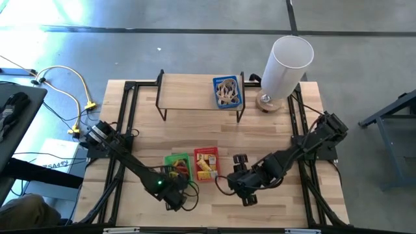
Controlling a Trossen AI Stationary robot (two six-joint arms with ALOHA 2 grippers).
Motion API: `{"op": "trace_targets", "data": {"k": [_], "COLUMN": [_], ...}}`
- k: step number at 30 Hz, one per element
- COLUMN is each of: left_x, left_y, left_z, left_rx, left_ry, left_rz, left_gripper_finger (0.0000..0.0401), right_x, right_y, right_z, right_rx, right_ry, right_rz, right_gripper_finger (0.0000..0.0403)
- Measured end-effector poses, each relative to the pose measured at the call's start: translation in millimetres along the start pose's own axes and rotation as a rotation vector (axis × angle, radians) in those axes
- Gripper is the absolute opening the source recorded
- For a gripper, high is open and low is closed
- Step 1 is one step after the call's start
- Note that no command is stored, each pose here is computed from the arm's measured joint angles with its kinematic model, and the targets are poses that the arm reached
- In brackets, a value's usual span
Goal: Pick & Place Office Desk Supplies
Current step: Put the green bin on the shelf
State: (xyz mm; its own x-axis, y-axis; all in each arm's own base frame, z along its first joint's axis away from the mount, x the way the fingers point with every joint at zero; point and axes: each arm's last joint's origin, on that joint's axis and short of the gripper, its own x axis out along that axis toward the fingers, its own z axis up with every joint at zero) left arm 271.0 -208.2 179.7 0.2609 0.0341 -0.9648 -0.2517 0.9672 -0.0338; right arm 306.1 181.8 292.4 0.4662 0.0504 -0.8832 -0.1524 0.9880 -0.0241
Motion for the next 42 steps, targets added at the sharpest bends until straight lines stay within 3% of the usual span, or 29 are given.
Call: {"op": "trace_targets", "data": {"k": [7, 13, 18, 29, 33, 42], "left_x": [-13, -41, -74, -142, -154, -189], "left_y": [12, 27, 31, 54, 76, 160], "left_z": [4, 9, 18, 40, 52, 73], "left_rx": [0.073, 0.041, 0.055, 0.208, 0.302, 0.276], "left_ry": [0.056, 0.084, 0.058, 0.04, 0.022, -0.044], "left_rz": [-0.025, 0.023, 0.109, 0.296, 0.292, 0.368], "left_gripper_finger": [0.0002, 0.0001, 0.0001, 0.0001, 0.0001, 0.0001], "right_x": [-2, -4, -5, -5, -5, -5], "right_y": [8, 17, 22, 23, 23, 24], "right_z": [-1, -5, -6, -7, -6, -3], "right_rx": [-0.018, -0.041, -0.054, -0.06, -0.063, -0.058], "right_ry": [-0.017, -0.018, -0.021, -0.021, -0.03, -0.069], "right_rz": [0.015, 0.027, 0.035, 0.036, 0.033, 0.022], "right_gripper_finger": [0.0193, 0.0193, 0.0193, 0.0193, 0.0193, 0.0193]}}
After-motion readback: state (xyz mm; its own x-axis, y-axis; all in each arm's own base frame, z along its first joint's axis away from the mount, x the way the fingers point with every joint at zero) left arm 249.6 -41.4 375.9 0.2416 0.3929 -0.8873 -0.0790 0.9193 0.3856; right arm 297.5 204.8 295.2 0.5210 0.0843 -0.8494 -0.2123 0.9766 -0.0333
